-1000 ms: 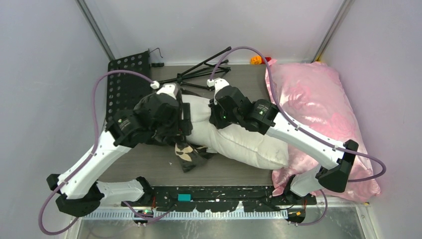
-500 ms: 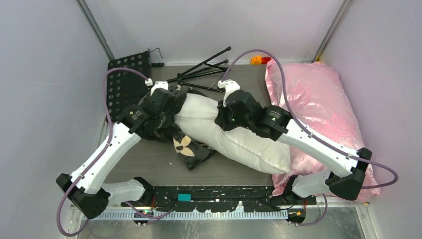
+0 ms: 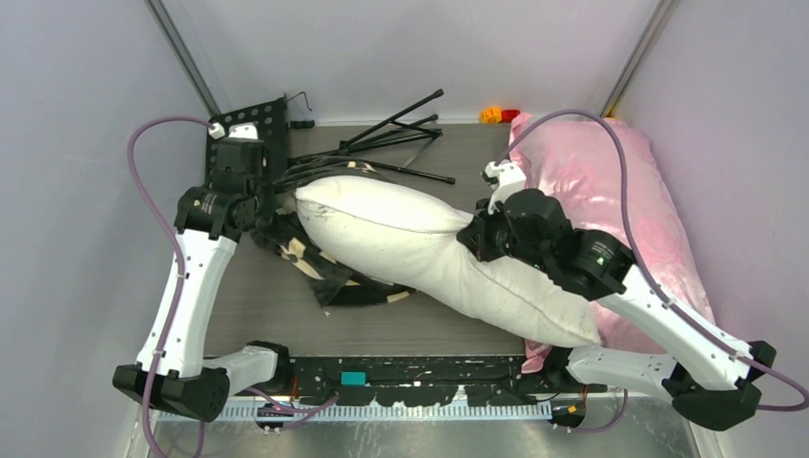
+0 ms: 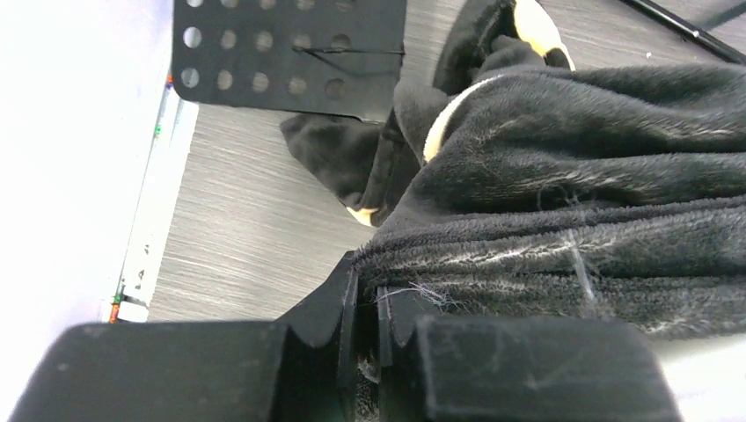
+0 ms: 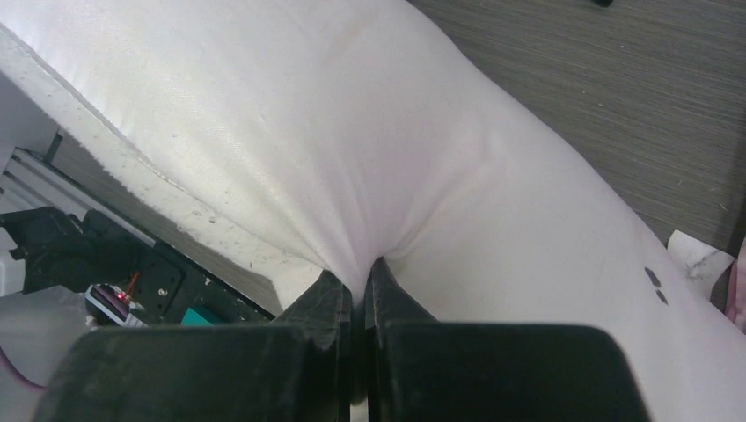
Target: Remove the pillowcase from the pillow
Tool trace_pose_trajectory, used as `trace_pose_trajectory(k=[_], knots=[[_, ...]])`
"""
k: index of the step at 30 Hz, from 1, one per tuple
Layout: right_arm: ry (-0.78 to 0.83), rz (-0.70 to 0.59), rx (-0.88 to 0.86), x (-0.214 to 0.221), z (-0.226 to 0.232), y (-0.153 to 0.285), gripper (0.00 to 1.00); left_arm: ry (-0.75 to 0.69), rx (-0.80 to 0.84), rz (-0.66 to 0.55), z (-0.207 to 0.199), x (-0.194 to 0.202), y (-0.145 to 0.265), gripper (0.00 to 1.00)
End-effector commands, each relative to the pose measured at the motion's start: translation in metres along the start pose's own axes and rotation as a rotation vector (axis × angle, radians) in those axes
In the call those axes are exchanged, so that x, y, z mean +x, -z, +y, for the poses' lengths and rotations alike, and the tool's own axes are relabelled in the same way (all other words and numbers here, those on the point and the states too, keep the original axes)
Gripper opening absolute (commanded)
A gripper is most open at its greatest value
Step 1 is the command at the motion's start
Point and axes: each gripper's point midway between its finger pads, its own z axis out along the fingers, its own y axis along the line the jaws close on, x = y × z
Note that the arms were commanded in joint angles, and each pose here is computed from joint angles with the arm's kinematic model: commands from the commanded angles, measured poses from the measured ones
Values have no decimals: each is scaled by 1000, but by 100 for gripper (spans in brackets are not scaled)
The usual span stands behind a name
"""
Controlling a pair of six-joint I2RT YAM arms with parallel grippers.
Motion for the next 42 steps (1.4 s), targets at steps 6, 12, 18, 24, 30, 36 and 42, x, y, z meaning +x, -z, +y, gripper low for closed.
trace_pose_trajectory(k=[6,12,18,24,30,36,42], knots=[[44,45,-31,6,-4,18,0,-2,-62,-109,18,-42,12,3],[-3,-110,67,-33,-18,33,0,-12,-23,-27,7,-17,-4,1],[-110,-476,178,-102,-49,109,0,23,68,65,-15,22,-31,1],[-147,-713,280,-157,-70,174,0,78,162,163,-39,56,-51,0],[-117,-822,302,-207,-58,183,0,113,76,150,-25,66,-61,0],[-62,-899,388,-259,-43,159,0,165,19,113,-12,44,-70,0],[-51,-944,516,-296,-36,113,0,209,42,-100,-5,-92,-27,0]])
